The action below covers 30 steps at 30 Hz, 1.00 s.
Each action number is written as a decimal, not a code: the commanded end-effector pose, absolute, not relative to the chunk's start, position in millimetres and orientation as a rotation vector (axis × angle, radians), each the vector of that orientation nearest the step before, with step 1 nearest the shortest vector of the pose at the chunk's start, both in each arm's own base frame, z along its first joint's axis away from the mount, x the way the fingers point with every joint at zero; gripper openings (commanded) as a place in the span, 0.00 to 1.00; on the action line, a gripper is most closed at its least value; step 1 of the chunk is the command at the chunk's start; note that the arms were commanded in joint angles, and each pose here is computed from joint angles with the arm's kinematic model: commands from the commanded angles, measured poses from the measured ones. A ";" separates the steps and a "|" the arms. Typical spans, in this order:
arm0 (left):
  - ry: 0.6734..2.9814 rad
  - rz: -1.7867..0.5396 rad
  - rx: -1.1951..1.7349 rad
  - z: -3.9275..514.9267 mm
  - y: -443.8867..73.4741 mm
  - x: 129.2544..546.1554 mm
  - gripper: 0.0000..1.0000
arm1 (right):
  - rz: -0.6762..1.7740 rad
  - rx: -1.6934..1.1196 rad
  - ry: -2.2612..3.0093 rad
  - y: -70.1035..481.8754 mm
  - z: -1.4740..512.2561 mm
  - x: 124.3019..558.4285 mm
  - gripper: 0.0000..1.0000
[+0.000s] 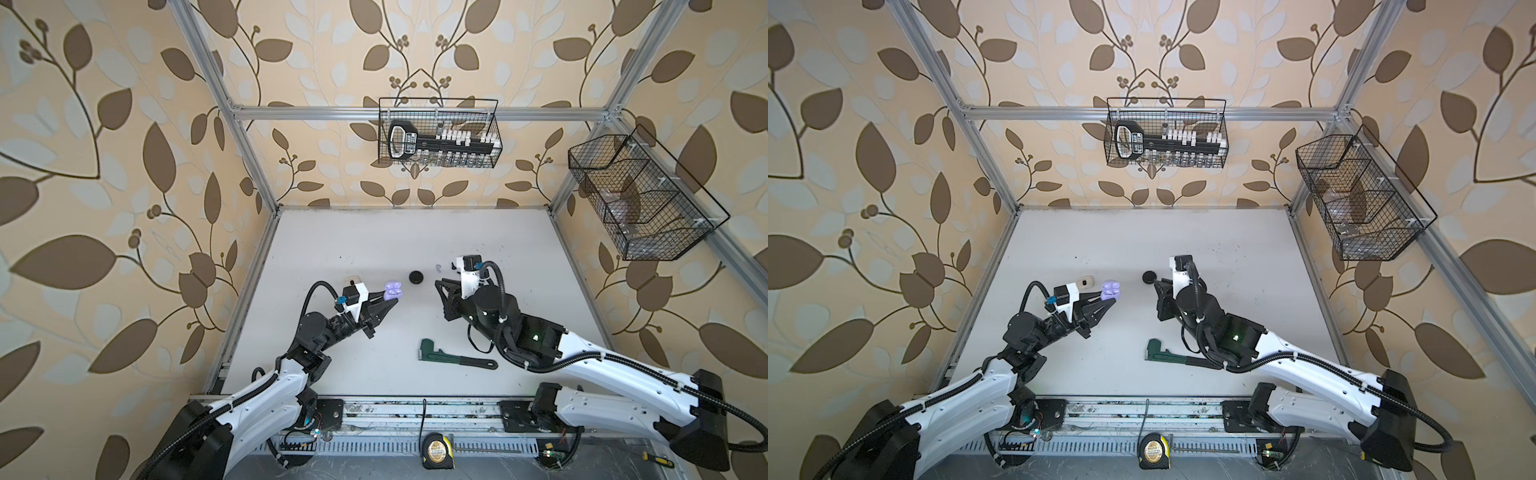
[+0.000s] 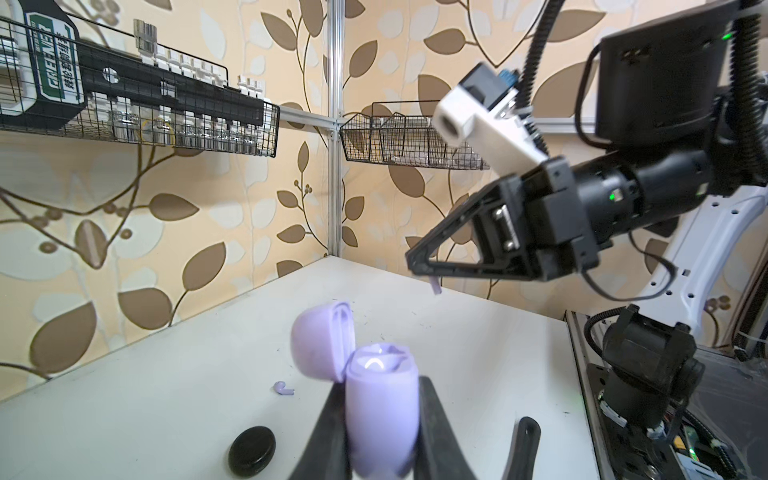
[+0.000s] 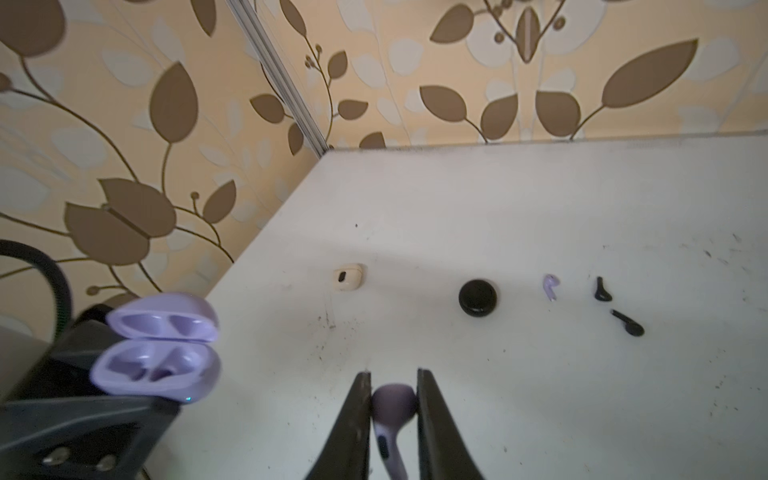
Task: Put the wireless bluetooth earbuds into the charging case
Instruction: 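Close the right gripper on the lilac earbud and lift it, then carry the earbud over the open lilac case held by the left gripper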
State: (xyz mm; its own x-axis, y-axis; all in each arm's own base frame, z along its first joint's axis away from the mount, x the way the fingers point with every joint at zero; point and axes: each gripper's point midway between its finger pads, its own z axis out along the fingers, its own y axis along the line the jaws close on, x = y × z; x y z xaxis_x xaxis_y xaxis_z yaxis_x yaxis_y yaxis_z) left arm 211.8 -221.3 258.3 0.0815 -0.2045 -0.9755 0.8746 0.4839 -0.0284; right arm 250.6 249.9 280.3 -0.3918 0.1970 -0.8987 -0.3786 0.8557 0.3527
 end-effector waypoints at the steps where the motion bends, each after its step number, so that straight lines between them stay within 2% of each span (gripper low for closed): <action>1: 1.017 -0.883 0.693 293.2 -216.5 198.6 0.00 | 0.724 -0.006 1.723 249.2 330.7 244.1 0.20; 10: 0.980 -0.876 0.696 291.9 -215.4 195.3 0.00 | 0.943 -0.012 1.553 297.5 367.0 215.6 0.20; 30: 0.932 -0.880 0.639 302.3 -200.7 179.0 0.00 | 1.010 0.067 1.516 349.6 345.5 227.6 0.17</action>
